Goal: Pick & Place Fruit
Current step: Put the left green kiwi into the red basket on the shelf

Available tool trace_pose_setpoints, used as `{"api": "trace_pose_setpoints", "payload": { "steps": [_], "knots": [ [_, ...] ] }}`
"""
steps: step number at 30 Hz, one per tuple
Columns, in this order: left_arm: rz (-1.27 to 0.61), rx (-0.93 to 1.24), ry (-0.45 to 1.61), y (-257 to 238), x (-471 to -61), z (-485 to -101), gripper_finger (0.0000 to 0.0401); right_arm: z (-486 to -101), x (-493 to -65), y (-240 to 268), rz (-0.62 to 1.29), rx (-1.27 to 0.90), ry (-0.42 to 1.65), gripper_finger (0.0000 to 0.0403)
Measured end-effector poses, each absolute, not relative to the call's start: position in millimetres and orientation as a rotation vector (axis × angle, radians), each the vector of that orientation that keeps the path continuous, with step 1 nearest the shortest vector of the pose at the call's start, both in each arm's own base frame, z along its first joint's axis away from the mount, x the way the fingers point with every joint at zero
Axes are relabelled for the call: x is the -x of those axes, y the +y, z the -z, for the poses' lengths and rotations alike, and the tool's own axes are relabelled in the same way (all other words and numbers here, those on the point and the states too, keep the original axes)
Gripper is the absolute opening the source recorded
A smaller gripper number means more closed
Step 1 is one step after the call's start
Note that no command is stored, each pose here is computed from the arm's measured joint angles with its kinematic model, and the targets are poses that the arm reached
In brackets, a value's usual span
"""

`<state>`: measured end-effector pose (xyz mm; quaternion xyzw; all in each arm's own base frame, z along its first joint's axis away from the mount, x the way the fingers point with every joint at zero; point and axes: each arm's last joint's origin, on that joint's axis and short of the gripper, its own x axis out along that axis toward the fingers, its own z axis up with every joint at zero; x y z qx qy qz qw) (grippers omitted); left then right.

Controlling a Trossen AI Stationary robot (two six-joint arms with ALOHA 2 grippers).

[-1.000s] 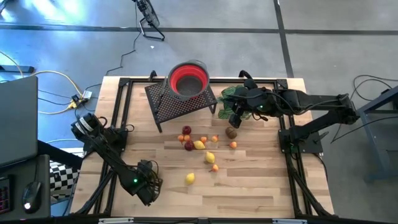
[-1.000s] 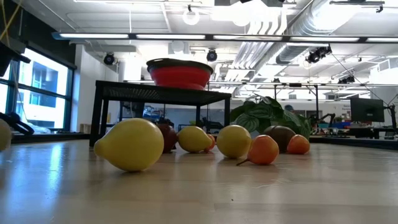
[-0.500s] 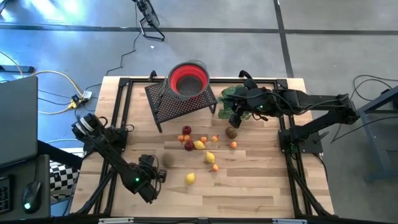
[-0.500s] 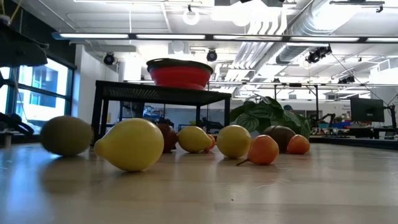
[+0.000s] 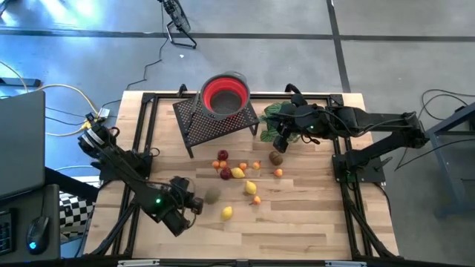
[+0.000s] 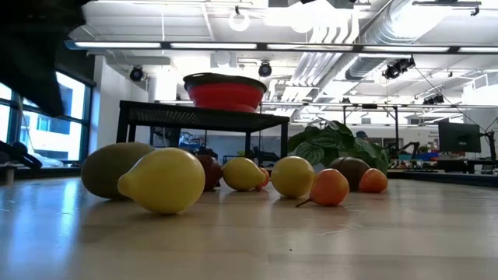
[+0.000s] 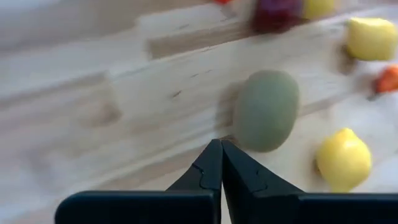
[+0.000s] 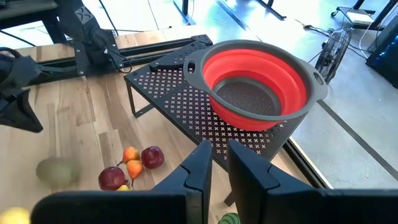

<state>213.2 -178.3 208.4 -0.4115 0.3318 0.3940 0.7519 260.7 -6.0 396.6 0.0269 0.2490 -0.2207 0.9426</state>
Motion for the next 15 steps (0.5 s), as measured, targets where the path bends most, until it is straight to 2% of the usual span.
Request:
{"api": "trace_pose_setpoints", "payload": {
  "steps": [4, 8, 12, 15],
  "knots": [
    [-0.774, 0.815, 0.719, -167.7, -233.4, -210.8, 0.0038, -396.6, -260.7, -6.0, 0.45, -0.055, 0.508, 0.0043],
    [-0.702, 0.785, 0.717, -154.6, -254.3, -213.7, 0.0104, -396.6, -260.7, -5.9, 0.45, -0.055, 0.507, 0.0043],
    [-0.548, 0.753, 0.797, -144.6, -273.5, -216.0, 0.0176, -396.6, -260.7, -6.0, 0.45, -0.055, 0.507, 0.0043],
    [-0.438, 0.714, 0.865, -138.3, -282.0, -216.1, 0.0215, -396.6, -260.7, -6.0, 0.45, -0.055, 0.508, 0.0043]
  ]
}}
